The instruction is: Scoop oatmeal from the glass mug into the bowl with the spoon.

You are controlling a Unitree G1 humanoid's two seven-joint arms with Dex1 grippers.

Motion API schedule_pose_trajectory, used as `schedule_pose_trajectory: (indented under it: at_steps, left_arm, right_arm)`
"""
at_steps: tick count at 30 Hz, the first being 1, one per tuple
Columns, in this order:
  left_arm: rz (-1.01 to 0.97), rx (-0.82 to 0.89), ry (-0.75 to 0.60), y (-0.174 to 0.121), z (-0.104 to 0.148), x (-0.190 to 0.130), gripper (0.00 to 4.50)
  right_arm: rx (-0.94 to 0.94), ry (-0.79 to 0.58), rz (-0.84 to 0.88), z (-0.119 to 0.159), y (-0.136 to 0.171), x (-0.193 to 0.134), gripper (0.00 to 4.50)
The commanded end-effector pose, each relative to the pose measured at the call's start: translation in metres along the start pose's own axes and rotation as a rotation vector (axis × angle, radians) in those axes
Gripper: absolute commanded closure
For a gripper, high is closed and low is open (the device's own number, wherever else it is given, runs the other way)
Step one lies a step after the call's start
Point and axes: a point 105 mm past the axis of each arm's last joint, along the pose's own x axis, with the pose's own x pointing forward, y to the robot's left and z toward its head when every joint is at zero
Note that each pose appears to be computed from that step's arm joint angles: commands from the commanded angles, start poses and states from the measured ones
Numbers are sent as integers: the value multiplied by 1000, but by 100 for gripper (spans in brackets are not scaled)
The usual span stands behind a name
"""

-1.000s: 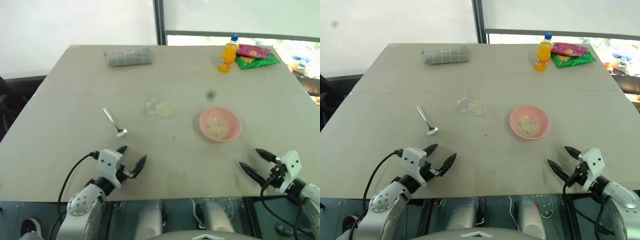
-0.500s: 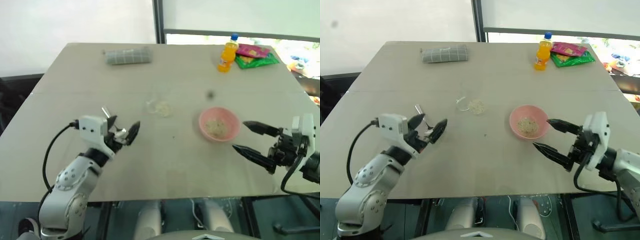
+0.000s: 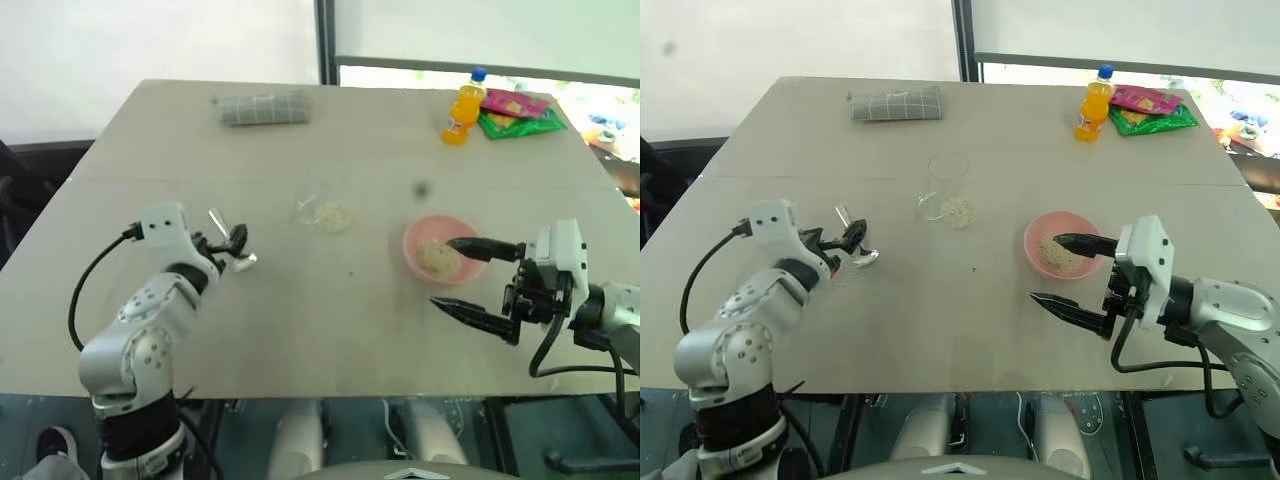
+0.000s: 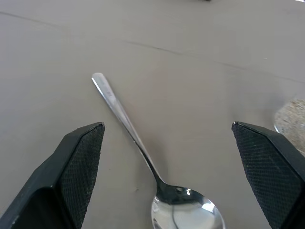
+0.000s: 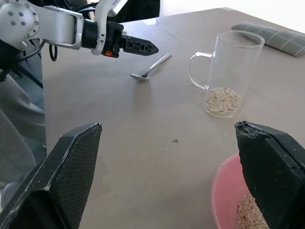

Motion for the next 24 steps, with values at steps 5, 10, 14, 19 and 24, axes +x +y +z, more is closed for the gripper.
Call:
schedule_pose_trajectory:
  at_steps: [5,10,14,19,24]
  left_arm:
    - [77,4,76,8,-3,8,9]
    - [134,39,185,15,-18,18,9]
    - [153,31,220,16,-26,22,9]
    - [183,23,267,19,-40,21,33]
    - [259,42,288,31,-46,18,209]
  right_arm:
    - [-42,-20,-22,5,-3,-2,0]
    - [-27,-46,-36,6,-4,0,0]
    - [-34,-47,-39,5,-7,2,0]
    - [-32,-56,-45,5,-8,3,0]
    - [-31,-66,-49,6,-8,5,0]
